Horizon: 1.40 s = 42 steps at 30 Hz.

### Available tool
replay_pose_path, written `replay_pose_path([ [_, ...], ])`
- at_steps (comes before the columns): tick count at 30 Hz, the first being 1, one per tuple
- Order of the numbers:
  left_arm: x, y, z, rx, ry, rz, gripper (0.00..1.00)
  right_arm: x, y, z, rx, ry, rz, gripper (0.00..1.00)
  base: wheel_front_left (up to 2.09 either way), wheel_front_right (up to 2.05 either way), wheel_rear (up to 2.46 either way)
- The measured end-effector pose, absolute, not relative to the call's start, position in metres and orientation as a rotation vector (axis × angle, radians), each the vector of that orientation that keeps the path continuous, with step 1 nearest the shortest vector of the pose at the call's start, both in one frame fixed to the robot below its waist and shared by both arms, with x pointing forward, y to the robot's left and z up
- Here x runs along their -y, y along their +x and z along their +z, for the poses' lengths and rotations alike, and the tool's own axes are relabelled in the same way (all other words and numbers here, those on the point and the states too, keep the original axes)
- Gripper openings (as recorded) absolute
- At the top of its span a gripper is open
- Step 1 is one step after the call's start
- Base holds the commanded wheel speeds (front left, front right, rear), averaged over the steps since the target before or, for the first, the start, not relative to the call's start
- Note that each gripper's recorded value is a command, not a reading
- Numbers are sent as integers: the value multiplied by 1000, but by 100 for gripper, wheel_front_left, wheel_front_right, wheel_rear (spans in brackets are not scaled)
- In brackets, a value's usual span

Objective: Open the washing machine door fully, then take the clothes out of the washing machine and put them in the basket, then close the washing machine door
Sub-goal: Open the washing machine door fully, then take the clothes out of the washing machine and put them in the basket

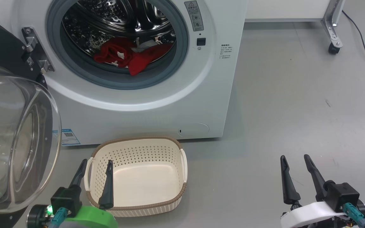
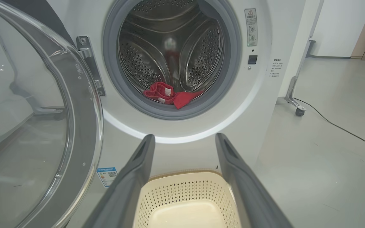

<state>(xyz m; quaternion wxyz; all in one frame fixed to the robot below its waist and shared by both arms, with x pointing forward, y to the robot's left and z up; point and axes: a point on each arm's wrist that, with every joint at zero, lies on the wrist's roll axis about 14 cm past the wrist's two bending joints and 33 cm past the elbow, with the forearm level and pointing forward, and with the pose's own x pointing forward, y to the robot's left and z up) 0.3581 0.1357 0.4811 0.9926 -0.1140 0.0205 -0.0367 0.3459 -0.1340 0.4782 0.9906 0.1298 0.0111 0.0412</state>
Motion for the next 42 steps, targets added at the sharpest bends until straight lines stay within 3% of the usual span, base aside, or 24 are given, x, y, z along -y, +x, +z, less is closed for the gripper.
replay_pose_path([
  [42, -134, 357, 486, -27, -209, -78, 100, 129, 343, 479, -22, 274, 96, 100, 60, -59, 0],
])
